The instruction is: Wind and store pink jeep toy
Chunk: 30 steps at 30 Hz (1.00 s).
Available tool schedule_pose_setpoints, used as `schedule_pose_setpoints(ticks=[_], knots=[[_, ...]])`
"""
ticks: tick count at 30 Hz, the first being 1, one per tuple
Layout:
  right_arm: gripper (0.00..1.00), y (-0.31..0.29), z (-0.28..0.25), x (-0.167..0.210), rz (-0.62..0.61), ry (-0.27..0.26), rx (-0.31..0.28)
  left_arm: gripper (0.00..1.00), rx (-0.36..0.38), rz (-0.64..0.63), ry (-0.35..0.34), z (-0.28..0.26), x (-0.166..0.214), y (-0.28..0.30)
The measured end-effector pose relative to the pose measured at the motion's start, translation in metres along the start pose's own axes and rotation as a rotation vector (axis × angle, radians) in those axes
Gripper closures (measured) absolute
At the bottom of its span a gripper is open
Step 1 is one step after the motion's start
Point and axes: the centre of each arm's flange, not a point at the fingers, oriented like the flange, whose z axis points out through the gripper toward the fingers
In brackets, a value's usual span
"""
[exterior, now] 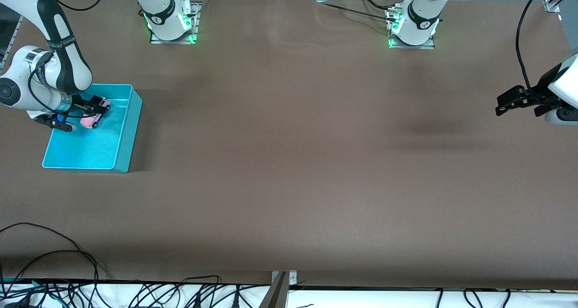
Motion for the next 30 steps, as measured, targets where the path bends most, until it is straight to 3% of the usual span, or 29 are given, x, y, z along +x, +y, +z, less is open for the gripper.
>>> schedule_pose_setpoints(ticks=[5, 22, 30], knots=[[0.0, -0.004, -0.024, -0.002, -0.01, 0.009, 0.008, 0.0, 0.0, 0.0, -0.002, 0.001, 0.0, 0.0], [0.0, -0.037, -0.13, -0.016, -0.031, 0.198, 0.039, 0.0, -0.001, 0.0, -0.004, 0.002, 0.001, 0.0], [0.0, -0.057, -0.197, -0.024, -0.033, 0.146, 0.031, 0.0, -0.001, 0.0, -0.004, 0.002, 0.001, 0.0]])
